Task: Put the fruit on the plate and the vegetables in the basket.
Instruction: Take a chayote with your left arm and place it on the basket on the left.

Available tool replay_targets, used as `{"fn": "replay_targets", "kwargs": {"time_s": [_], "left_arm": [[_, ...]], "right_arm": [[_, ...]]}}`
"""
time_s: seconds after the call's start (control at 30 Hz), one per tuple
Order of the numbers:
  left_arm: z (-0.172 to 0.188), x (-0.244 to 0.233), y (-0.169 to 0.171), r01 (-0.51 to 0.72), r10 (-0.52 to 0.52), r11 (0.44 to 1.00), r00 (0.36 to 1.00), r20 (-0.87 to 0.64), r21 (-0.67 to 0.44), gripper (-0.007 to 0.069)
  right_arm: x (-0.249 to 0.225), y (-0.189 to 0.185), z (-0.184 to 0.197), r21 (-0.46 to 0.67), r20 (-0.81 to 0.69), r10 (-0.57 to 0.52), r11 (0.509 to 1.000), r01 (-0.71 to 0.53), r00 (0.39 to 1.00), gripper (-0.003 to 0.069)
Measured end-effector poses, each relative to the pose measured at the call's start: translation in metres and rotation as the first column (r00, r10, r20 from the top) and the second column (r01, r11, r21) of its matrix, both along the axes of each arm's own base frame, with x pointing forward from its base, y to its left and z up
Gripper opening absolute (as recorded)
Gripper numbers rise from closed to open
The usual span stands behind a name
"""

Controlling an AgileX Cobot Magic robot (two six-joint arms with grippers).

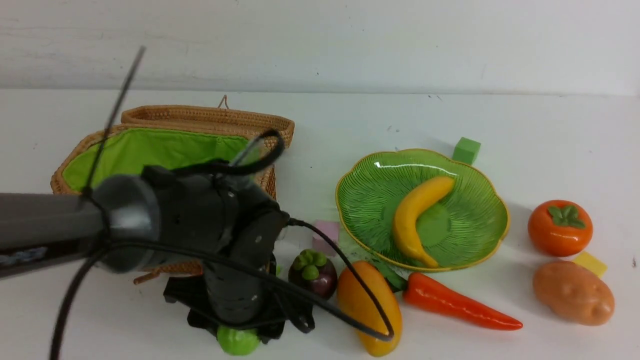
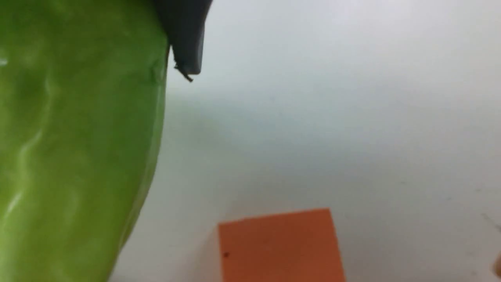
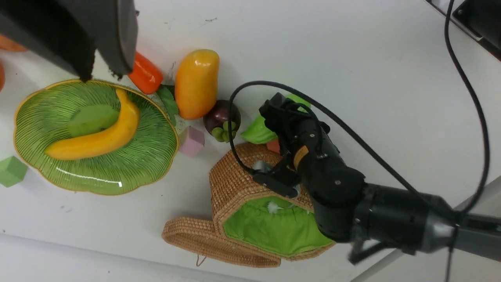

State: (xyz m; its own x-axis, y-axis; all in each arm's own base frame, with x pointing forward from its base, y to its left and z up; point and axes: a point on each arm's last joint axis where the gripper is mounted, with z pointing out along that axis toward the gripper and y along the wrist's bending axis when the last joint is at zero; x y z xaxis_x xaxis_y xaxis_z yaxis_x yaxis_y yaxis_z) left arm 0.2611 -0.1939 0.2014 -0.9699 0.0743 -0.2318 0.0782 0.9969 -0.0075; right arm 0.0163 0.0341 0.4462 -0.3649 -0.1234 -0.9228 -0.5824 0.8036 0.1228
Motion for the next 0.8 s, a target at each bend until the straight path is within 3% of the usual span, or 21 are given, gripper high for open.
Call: {"fn": "replay_targets", "kwargs": {"time_s": [0.1, 0.23, 0.33, 0.37, 0.43, 0.5, 0.53, 0.67, 0.77, 0.8], "left_arm": [[0.027, -0.011, 0.005, 0.042, -0.041, 0.998, 0.999, 0.021, -0.042, 0.0427], [0.063, -0.032, 0.013, 0.212, -0.209, 0.972, 0.977, 0.048, -0.098, 0.0427], [0.099, -0.05, 0.023, 0.47, -0.45, 0.88, 0.873, 0.189, -0.077, 0.0427], [0.104, -0.051, 0.025, 0.492, -0.468, 0.868, 0.856, 0.218, -0.066, 0.0427], [0.122, -0.049, 0.037, 0.556, -0.535, 0.83, 0.774, 0.34, 0.039, 0.0427], [0.127, -0.045, 0.044, 0.556, -0.546, 0.826, 0.747, 0.378, 0.094, 0.0427], [0.132, -0.035, 0.058, 0.535, -0.561, 0.823, 0.718, 0.412, 0.19, 0.0427], [0.13, -0.004, 0.091, 0.491, -0.626, 0.776, 0.671, 0.398, 0.395, 0.0427], [0.123, 0.014, 0.106, 0.492, -0.672, 0.731, 0.642, 0.37, 0.473, 0.0427], [0.117, 0.026, 0.115, 0.51, -0.715, 0.683, 0.612, 0.337, 0.524, 0.0427]], "right_arm": [[0.0, 0.0, 0.0, 0.001, 0.0, 0.001, 1.0, -0.001, 1.0, 0.0097], [0.0, 0.0, 0.001, 0.006, 0.012, 0.0, 1.0, 0.0, 1.0, 0.0097], [0.001, 0.002, 0.005, 0.02, 0.065, 0.014, 1.0, -0.016, 0.998, 0.0097], [0.002, 0.002, 0.007, 0.027, 0.083, 0.016, 0.999, -0.019, 0.996, 0.0097], [0.002, 0.004, 0.012, 0.046, 0.142, 0.037, 0.998, -0.044, 0.989, 0.0097], [0.002, 0.006, 0.014, 0.051, 0.162, 0.056, 0.997, -0.065, 0.985, 0.0097], [0.003, 0.01, 0.017, 0.056, 0.195, 0.091, 0.993, -0.103, 0.977, 0.0097], [0.008, 0.021, 0.021, 0.04, 0.239, 0.208, 0.974, -0.224, 0.948, 0.0097], [0.009, 0.026, 0.023, 0.039, 0.258, 0.259, 0.96, -0.278, 0.931, 0.0097], [0.01, 0.03, 0.024, 0.037, 0.277, 0.293, 0.948, -0.315, 0.915, 0.0097]]}}
